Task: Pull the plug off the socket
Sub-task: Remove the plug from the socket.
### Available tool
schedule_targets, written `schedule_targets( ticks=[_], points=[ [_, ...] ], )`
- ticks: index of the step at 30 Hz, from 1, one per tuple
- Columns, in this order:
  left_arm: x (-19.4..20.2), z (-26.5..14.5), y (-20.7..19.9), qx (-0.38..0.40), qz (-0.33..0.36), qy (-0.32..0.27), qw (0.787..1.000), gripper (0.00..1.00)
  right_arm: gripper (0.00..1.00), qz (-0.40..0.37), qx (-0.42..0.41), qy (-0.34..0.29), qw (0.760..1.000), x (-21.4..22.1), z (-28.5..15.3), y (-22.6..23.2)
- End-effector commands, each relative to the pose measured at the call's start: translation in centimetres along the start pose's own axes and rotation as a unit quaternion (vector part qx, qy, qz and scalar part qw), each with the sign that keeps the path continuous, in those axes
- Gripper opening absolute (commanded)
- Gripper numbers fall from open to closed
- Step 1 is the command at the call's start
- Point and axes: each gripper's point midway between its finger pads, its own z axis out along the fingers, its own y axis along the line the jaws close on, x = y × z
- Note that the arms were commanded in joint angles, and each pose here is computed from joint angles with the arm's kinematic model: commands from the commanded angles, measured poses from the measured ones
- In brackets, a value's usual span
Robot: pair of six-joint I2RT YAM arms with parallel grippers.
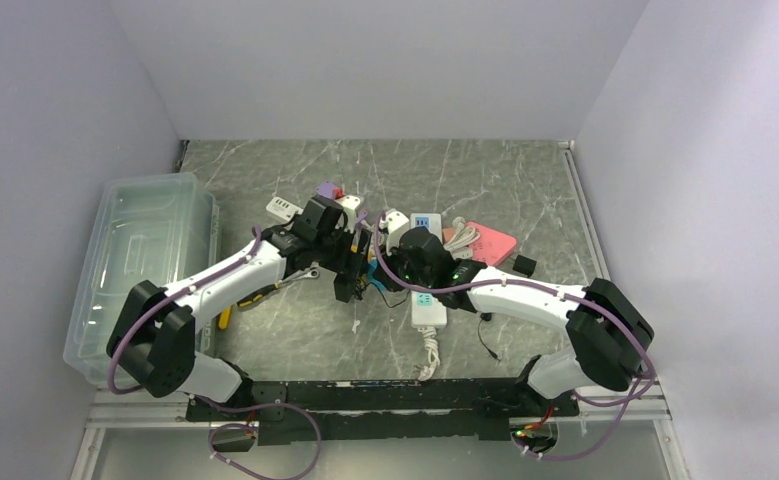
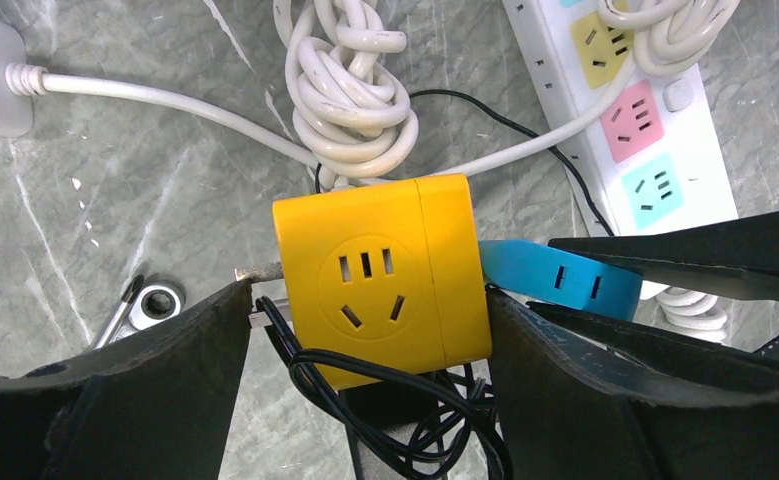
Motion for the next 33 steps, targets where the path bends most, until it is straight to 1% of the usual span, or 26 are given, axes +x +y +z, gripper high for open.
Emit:
schedule_targets(
  ticks=[1,5,7,11,13,16,17,19,21,24,27,28,30,33],
  points=[
    [-1.5,0.0,-0.3,0.000,0.010,-0.014,1.000,0.70,0.00,-0.012,-0.060,-0.108,0.992,-6.6,-1.1,3.0],
    [-1.3,0.0,-0.1,-0.002,0.023,-0.008,1.000,0.58,0.00,-0.016,-0.042,-0.104,0.994,-6.4,-1.0,2.3],
    [-1.2,-0.1,-0.1,0.002,0.038,-0.003,0.999,0.54,0.00,-0.021,-0.035,-0.102,0.994,-6.3,-1.0,2.0],
    [-0.9,-0.7,-0.3,0.015,0.066,0.000,0.998,0.36,0.00,-0.045,-0.035,-0.106,0.993,-6.0,-1.2,1.5],
    [-0.9,-1.0,-0.7,0.028,0.080,-0.004,0.996,0.33,0.01,-0.055,-0.047,-0.112,0.991,-5.9,-1.5,1.2],
    [-0.8,-1.3,-1.7,0.060,0.090,-0.003,0.994,0.37,0.07,-0.061,-0.069,-0.118,0.989,-5.6,-1.8,1.1],
    [-0.7,-1.4,-1.9,0.066,0.092,-0.001,0.994,0.36,0.09,-0.060,-0.074,-0.119,0.988,-5.5,-1.9,0.9],
    [-0.7,-1.5,-2.1,0.070,0.092,0.001,0.993,0.29,0.13,-0.054,-0.080,-0.123,0.988,-5.4,-1.9,0.6],
    [-0.5,-1.4,-2.2,0.075,0.088,0.001,0.993,0.21,0.20,-0.048,-0.082,-0.124,0.988,-5.2,-1.9,0.1],
    [-0.4,-1.3,-2.4,0.082,0.080,0.007,0.993,0.12,0.31,-0.047,-0.082,-0.129,0.987,-5.0,-1.8,-0.2],
    [-0.8,-1.3,-2.3,0.088,0.061,0.008,0.994,0.02,0.45,-0.046,-0.082,-0.133,0.987,-4.8,-1.8,-0.3],
    [-1.0,-1.5,-2.2,0.093,0.053,0.006,0.994,0.00,0.49,-0.046,-0.081,-0.134,0.987,-4.7,-1.8,-0.3],
    [-1.3,-1.7,-2.1,0.105,0.037,-0.001,0.994,0.00,0.53,-0.040,-0.076,-0.137,0.987,-4.7,-1.7,-0.5],
    [-1.8,-2.1,-1.6,0.113,0.022,-0.010,0.993,0.00,0.58,-0.040,-0.074,-0.130,0.988,-4.4,-1.3,-0.7]
  ],
)
